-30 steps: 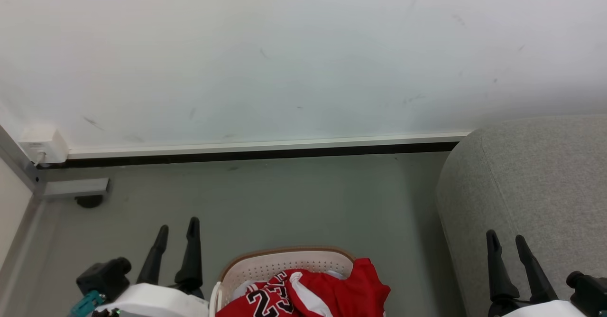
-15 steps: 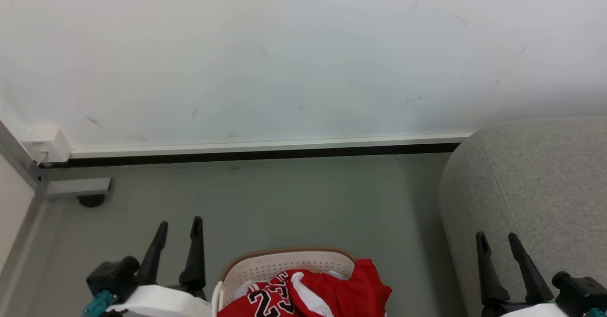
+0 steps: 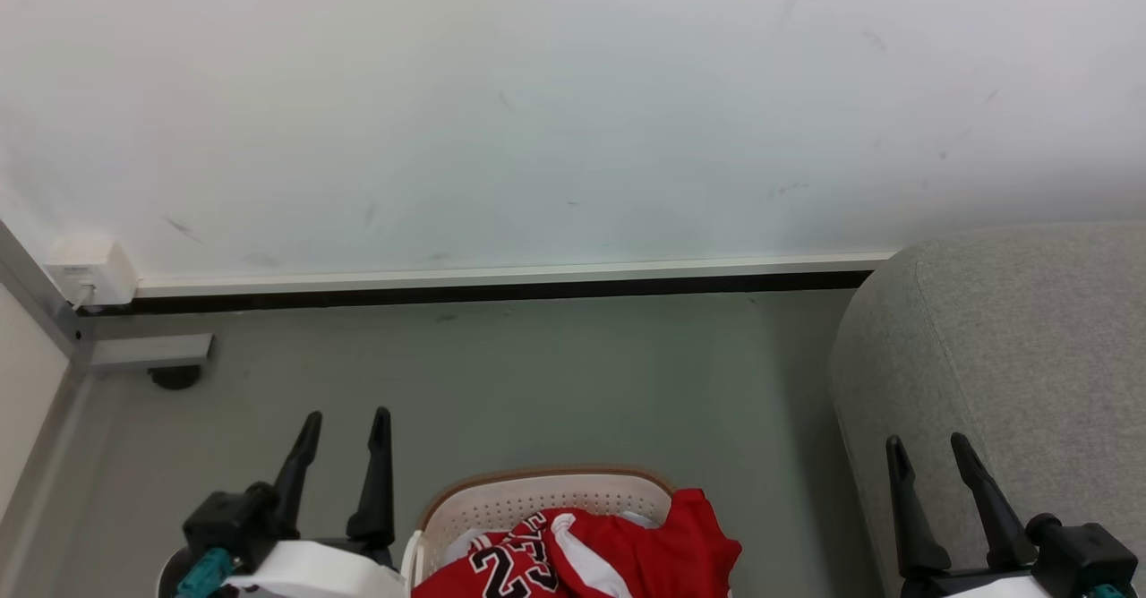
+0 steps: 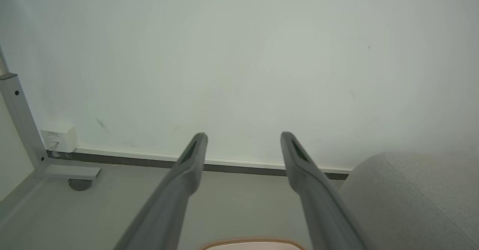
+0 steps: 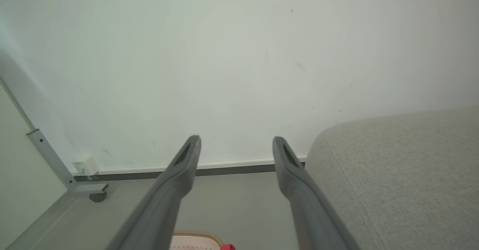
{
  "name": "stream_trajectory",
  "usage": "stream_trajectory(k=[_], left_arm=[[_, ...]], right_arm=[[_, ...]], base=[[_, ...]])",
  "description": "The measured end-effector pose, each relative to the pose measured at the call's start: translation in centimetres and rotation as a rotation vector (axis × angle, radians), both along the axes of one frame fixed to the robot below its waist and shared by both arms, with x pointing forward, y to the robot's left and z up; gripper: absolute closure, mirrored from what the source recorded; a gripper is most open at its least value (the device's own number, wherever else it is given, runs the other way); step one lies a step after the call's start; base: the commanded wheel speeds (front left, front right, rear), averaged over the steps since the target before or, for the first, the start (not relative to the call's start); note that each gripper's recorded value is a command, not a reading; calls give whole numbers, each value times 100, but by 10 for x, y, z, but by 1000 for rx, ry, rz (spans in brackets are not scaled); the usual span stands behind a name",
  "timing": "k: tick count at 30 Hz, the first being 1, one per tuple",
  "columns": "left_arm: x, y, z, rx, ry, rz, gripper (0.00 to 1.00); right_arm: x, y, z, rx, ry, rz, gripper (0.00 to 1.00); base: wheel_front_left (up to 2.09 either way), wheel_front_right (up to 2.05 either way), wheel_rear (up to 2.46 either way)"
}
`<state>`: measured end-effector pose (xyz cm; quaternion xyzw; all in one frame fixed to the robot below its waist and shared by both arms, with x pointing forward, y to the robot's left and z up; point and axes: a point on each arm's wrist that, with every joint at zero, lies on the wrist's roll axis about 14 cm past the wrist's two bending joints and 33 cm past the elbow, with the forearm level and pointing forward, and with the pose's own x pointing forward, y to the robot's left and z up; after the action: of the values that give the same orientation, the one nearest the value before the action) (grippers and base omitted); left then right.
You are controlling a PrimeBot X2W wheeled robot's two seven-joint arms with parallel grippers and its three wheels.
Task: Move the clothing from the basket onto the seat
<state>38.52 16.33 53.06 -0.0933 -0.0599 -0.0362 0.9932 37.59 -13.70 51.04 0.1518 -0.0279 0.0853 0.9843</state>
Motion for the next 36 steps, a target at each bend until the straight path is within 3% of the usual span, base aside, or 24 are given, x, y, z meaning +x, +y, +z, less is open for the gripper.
stream_trajectory(k=[23,36], left_arm=[[0,-7,4,137,-45,-29,0],[0,-5,0,105,-32,-28,0]], right_arm=[[-3,10,8,-126,-66,31,0],[-2,11,8,-132,-71,33,0]], base=[[0,0,0],[0,0,0]])
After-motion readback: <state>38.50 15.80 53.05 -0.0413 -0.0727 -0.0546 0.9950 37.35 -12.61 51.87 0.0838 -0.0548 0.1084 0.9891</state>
